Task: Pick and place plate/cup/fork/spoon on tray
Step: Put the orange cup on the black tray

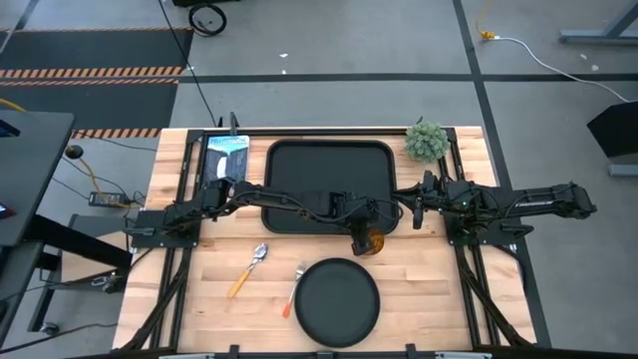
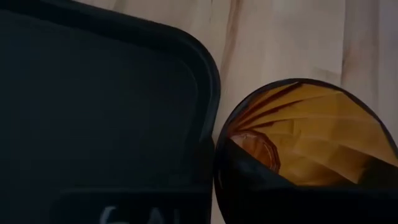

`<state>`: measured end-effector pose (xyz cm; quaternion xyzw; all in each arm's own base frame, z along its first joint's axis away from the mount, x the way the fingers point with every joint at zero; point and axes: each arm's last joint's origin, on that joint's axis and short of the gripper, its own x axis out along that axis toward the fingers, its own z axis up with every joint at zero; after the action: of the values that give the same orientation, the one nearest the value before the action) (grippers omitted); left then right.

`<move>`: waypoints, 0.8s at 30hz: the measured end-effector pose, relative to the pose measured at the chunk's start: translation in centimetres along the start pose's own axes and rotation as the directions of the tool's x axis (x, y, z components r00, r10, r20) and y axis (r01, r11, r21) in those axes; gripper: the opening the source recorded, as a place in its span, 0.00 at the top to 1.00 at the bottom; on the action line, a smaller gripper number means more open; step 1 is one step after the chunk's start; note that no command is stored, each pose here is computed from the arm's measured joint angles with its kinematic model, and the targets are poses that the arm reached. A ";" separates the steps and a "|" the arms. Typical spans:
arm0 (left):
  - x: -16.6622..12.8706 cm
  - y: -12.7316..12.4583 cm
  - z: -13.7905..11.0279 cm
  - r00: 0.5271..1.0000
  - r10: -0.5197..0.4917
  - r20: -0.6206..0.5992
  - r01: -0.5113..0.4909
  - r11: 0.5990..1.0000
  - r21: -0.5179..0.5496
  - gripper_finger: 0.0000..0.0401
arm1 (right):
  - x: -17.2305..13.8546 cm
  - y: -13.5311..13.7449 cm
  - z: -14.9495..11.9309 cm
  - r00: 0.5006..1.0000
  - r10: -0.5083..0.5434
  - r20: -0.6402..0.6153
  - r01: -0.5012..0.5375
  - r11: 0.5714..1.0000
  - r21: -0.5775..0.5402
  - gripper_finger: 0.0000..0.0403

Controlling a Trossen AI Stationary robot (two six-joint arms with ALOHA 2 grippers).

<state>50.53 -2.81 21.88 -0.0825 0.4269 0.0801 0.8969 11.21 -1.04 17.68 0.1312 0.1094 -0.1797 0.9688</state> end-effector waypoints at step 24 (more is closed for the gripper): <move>-4.3 12.7 5.6 0.998 0.052 0.037 -0.049 0.996 -0.077 0.96 | 0.0 0.1 0.6 0.998 -0.005 0.064 0.005 1.000 -0.012 0.84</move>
<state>49.33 10.43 27.69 -0.1041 0.4079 0.1208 0.8990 11.33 -1.11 18.27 0.1192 0.0798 -0.1855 0.9721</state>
